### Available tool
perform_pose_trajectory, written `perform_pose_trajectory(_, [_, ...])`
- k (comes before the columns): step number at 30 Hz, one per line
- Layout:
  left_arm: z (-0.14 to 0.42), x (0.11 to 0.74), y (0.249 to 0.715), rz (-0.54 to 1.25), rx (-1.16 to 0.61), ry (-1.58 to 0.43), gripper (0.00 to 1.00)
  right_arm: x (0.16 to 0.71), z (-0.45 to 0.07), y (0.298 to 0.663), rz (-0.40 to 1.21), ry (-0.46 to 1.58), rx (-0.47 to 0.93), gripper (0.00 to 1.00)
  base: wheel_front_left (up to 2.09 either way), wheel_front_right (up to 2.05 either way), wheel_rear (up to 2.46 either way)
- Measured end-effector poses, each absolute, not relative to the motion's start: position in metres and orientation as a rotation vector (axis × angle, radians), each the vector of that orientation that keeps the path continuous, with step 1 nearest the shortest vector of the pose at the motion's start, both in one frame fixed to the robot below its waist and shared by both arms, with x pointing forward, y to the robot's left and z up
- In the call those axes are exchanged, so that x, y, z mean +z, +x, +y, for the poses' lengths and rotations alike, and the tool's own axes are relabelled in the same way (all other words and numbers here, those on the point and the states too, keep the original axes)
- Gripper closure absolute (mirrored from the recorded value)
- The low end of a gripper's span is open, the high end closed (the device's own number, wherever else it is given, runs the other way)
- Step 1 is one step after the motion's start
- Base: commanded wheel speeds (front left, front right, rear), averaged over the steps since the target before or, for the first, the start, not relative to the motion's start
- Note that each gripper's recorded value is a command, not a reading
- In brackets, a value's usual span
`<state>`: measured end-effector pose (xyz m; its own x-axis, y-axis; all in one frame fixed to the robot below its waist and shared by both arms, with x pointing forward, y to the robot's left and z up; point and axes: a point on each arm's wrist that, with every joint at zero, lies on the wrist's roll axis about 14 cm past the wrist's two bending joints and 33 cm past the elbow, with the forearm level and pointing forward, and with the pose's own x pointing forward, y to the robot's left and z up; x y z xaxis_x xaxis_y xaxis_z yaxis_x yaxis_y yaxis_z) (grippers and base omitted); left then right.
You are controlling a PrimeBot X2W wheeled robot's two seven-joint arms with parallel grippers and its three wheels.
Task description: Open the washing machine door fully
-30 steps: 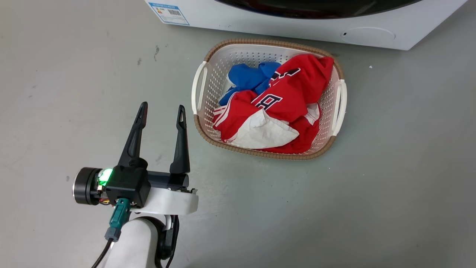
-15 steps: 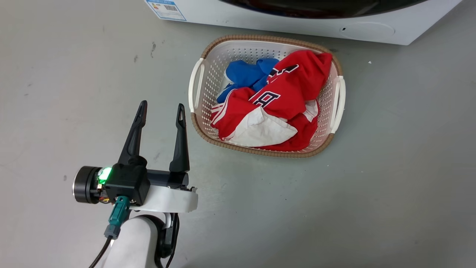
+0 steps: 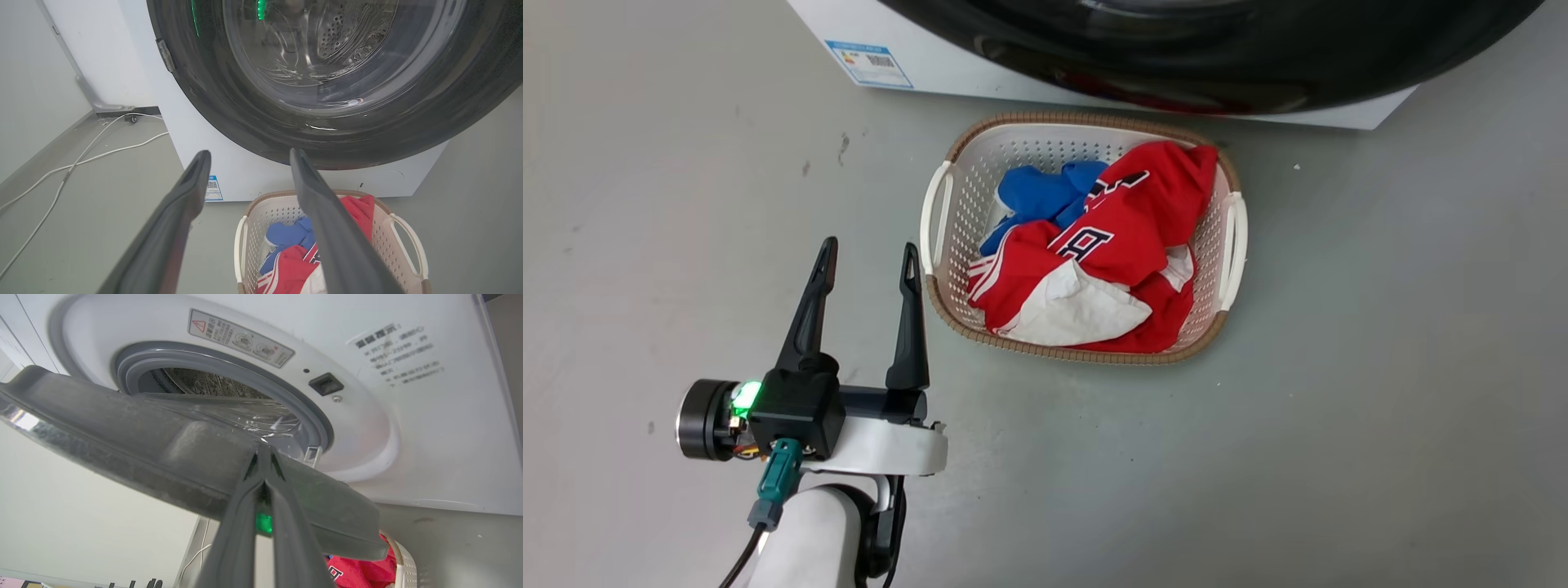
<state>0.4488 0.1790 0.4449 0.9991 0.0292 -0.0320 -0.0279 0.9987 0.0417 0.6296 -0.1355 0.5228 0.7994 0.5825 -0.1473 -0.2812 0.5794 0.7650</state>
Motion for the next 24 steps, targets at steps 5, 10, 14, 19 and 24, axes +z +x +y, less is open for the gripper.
perform_pose_trajectory(5, [0.178,0.452,0.444,0.019,0.026,0.042,0.00,0.524,-0.129,0.603,0.430,0.804,0.557,1.00,0.00,0.00,0.00])
perform_pose_trajectory(10, [0.176,0.460,0.441,0.000,0.015,0.042,0.00,0.525,-0.123,0.575,0.445,0.805,0.588,1.00,0.00,0.00,0.00])
perform_pose_trajectory(14, [0.174,0.466,0.437,-0.011,0.009,0.039,0.00,0.525,-0.117,0.553,0.454,0.813,0.613,1.00,0.00,0.00,0.00])
perform_pose_trajectory(19, [0.173,0.472,0.432,-0.022,0.004,0.037,0.00,0.526,-0.107,0.525,0.463,0.826,0.648,1.00,0.00,0.00,0.00])
perform_pose_trajectory(24, [0.173,0.477,0.428,-0.032,0.005,0.037,0.00,0.528,-0.073,0.492,0.490,0.859,0.752,1.00,0.00,0.00,0.00])
